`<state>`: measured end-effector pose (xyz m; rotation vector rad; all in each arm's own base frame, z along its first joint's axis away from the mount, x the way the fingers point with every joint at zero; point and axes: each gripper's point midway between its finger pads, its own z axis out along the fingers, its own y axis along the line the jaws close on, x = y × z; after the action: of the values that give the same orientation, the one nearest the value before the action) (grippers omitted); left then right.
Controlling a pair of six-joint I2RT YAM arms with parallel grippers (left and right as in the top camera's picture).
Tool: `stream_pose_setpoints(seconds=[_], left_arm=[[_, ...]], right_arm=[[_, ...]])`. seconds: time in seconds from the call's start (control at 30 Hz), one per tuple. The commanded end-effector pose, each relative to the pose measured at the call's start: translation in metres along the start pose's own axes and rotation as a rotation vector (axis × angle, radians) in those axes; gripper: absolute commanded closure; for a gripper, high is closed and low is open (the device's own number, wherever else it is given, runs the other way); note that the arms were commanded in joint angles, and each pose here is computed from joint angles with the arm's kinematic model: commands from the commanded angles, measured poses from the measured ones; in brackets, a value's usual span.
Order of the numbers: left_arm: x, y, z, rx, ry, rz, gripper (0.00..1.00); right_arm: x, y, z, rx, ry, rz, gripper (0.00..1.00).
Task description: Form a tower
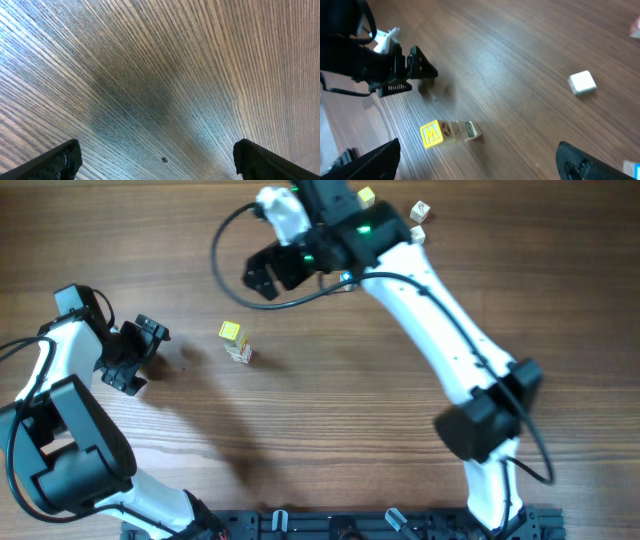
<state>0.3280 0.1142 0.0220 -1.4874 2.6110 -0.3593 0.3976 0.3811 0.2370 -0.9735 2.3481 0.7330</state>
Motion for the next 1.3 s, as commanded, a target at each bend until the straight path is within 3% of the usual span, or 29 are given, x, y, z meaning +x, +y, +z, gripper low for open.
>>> stream_pose_setpoints(seconds=[0.0, 0.07, 0.37, 0.6, 0.83, 0.93, 1.1, 1.27], left_arm=[[-0.001, 0.003, 0.001, -0.010, -0.002, 0.004, 0.00], [-0.001, 0.003, 0.001, -0.010, -0.002, 0.004, 0.00], [-0.001, 0.003, 0.001, -0.010, -0.002, 0.004, 0.00], [0.000, 0.003, 0.002, -0.011, -0.002, 0.004, 0.00], [-0.001, 0.003, 0.001, -0.010, -0.002, 0.004, 0.00], [-0.001, 0.003, 0.001, -0.010, -0.002, 0.004, 0.00], [-0.001, 0.003, 0.001, -0.010, -0.002, 0.004, 0.00], [-0.001, 0.003, 0.001, -0.010, -0.002, 0.004, 0.00]], right_arm=[[0.018, 0.006, 0.049, 0.075, 0.103, -0.084, 0.00], [0.031, 0.008, 0.066, 0.153, 0.153, -0.156, 0.00], [0.070, 0.065, 0.100, 0.107, 0.280, -0.363, 0.00], [0.095, 0.047, 0.133, 0.150, 0.358, -0.364, 0.00], [0.096, 0.042, 0.141, 0.163, 0.360, -0.389, 0.01], [0.095, 0.042, 0.142, 0.163, 0.353, -0.392, 0.07], [0.089, 0.043, 0.139, 0.164, 0.339, -0.388, 0.00], [0.044, 0.059, 0.098, 0.177, 0.197, -0.295, 0.00]])
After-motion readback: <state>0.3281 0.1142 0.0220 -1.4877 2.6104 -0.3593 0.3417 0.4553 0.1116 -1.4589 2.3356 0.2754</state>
